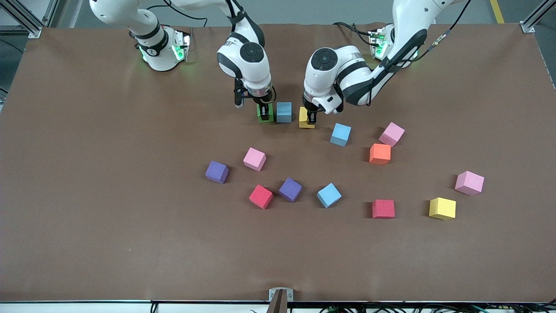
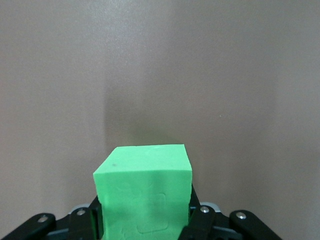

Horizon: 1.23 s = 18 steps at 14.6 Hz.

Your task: Arrange 11 blocks into digit 3

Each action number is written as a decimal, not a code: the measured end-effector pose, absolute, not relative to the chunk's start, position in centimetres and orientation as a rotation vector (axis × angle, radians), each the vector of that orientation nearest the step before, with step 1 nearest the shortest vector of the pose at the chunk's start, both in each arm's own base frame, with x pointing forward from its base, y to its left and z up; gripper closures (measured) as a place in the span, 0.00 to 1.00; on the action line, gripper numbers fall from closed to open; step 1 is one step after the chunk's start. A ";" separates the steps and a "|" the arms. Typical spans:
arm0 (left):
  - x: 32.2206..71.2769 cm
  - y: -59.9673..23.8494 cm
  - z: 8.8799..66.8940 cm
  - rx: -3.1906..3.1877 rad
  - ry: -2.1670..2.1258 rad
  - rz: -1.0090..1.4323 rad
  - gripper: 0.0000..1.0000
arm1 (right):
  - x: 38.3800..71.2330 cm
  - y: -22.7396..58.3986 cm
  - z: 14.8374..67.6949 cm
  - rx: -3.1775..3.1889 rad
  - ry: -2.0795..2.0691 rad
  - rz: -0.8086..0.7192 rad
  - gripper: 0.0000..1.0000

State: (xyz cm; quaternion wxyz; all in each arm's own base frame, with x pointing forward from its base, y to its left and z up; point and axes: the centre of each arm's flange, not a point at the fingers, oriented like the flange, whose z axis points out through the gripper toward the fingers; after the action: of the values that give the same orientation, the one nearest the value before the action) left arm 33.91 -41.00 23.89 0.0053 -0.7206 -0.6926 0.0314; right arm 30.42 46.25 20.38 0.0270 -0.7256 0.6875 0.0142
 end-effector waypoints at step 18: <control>31.5 -42.5 22.5 -2.183 -2.186 0.152 0.46 | 30.5 47.6 20.3 -2.229 2.119 0.049 0.40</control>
State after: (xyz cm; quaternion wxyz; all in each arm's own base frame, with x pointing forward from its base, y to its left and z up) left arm 31.46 -42.54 22.52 0.0244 -0.7055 -0.7066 0.0492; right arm 30.53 47.59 20.32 0.0326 -0.7243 0.6885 0.0159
